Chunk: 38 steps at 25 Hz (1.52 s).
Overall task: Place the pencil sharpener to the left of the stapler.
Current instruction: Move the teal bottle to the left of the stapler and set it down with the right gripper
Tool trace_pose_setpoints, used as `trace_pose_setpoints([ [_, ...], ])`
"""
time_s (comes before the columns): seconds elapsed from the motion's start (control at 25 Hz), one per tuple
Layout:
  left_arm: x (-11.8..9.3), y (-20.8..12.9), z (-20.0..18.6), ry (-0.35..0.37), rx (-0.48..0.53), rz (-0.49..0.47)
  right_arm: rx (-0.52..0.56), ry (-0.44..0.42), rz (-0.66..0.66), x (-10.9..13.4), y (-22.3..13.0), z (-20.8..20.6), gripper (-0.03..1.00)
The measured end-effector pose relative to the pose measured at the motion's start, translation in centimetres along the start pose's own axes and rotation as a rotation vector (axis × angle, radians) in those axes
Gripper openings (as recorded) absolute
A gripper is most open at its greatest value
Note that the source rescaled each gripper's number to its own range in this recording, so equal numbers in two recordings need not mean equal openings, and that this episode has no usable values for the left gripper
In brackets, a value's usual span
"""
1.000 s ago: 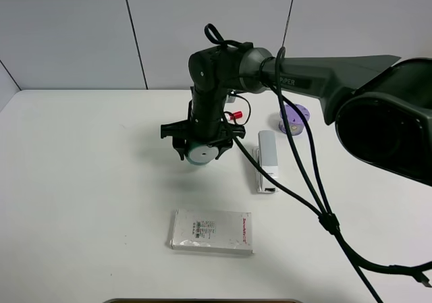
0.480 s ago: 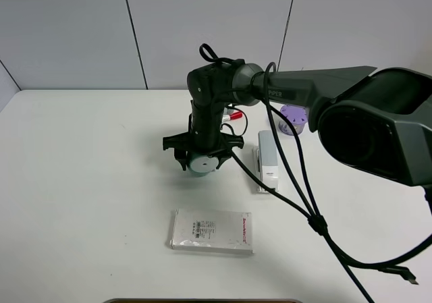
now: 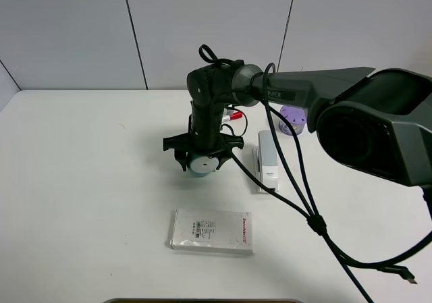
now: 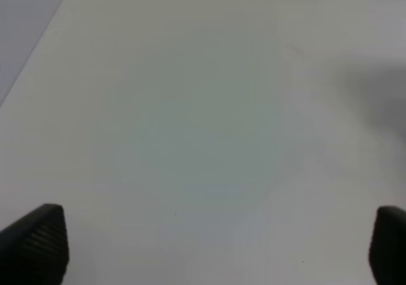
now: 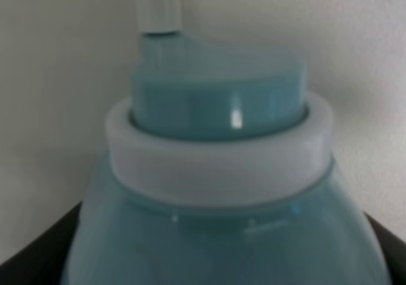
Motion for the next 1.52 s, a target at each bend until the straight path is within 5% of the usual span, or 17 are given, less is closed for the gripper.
trace_pose_setpoints([
  [1.12, 0.0, 0.0, 0.0, 0.0, 0.0, 0.0, -0.003, -0.014, -0.02, 0.2, -0.1, 0.0, 0.04],
  [1.24, 0.0, 0.0, 0.0, 0.0, 0.0, 0.0, -0.004, -0.014, -0.021, 0.2, -0.1, 0.0, 0.21],
  [1.52, 0.0, 0.0, 0.0, 0.0, 0.0, 0.0, -0.035, -0.015, -0.03, 0.3, 0.4, -1.4, 0.86],
])
Point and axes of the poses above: a point on each arm's last joint axis where the gripper is mounted, z pointing out along that axis toward the gripper, x along the wrist's bending axis when the last joint is at zero, y = z × x, the point moved 9 cm from there along z, pointing out along that axis toward the gripper, and after that the axes turned 15 degrees about -z, right-handed, at the moved point
